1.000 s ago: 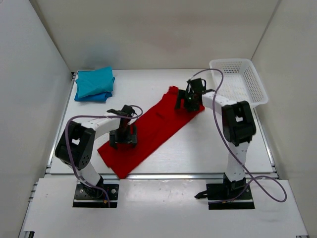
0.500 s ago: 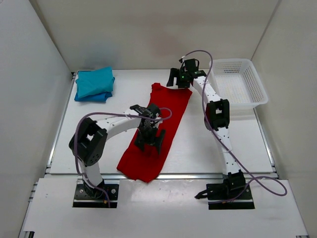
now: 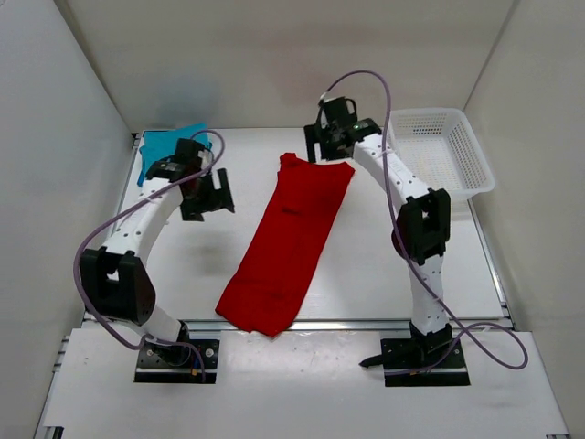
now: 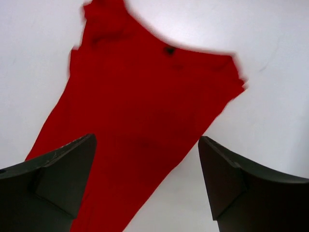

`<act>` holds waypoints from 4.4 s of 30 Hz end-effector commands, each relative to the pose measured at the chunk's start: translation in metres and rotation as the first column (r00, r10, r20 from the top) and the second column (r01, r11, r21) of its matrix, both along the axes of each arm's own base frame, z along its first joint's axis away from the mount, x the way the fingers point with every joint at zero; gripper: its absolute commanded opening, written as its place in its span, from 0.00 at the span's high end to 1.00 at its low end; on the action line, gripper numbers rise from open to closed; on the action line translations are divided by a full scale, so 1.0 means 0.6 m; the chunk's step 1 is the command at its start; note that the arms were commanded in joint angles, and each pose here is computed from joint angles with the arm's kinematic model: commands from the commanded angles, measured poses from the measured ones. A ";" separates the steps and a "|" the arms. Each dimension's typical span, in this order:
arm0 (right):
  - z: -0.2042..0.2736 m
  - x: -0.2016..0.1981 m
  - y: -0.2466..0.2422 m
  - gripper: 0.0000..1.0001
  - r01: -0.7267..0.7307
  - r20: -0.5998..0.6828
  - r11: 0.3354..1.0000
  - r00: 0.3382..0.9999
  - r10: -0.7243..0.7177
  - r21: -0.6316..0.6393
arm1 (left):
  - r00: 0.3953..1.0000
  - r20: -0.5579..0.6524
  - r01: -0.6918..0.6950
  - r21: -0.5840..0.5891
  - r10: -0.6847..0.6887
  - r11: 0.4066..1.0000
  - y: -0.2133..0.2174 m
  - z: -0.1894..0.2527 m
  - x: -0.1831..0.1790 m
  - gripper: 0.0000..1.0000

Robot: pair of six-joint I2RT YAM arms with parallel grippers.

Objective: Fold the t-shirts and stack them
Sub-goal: Rotate the tshirt 90 degrees, then grab the bottom of the folded rectangular tshirt with both arms, then fold the folded rectangular tshirt in 1/3 of the way

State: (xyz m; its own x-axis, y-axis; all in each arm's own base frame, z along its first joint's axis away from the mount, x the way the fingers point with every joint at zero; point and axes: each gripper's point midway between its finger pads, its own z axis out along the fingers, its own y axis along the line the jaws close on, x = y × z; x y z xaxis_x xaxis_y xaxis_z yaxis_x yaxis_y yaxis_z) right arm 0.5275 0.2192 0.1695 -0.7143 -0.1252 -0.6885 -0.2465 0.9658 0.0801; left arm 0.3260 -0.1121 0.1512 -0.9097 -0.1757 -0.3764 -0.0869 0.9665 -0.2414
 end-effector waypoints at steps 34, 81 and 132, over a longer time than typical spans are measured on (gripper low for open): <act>-0.237 0.076 0.001 0.15 0.070 -0.219 0.988 0.975 -0.039 0.137 | 0.992 -0.084 -0.080 0.125 0.091 0.989 0.093 -0.070 -0.053 0.01; -0.222 -0.487 -0.079 0.37 0.046 -0.248 0.952 0.968 0.032 0.303 | 0.957 0.088 0.286 -0.116 -0.277 0.951 -0.261 -0.218 -0.176 0.75; -0.073 -0.057 -0.089 1.00 0.001 -0.077 0.958 0.997 0.022 0.287 | 0.961 0.274 0.077 -0.164 -0.030 0.983 -0.247 -0.066 0.231 1.00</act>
State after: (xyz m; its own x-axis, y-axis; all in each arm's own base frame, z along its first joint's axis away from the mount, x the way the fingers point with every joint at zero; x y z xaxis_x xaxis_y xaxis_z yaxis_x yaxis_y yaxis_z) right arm 0.4718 0.1708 0.1010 -0.8216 0.0488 -0.5680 -0.2144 0.8968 0.3871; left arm 0.4507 -0.2571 0.0937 -0.8164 -0.1986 -0.5423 0.0332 0.9214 -0.3873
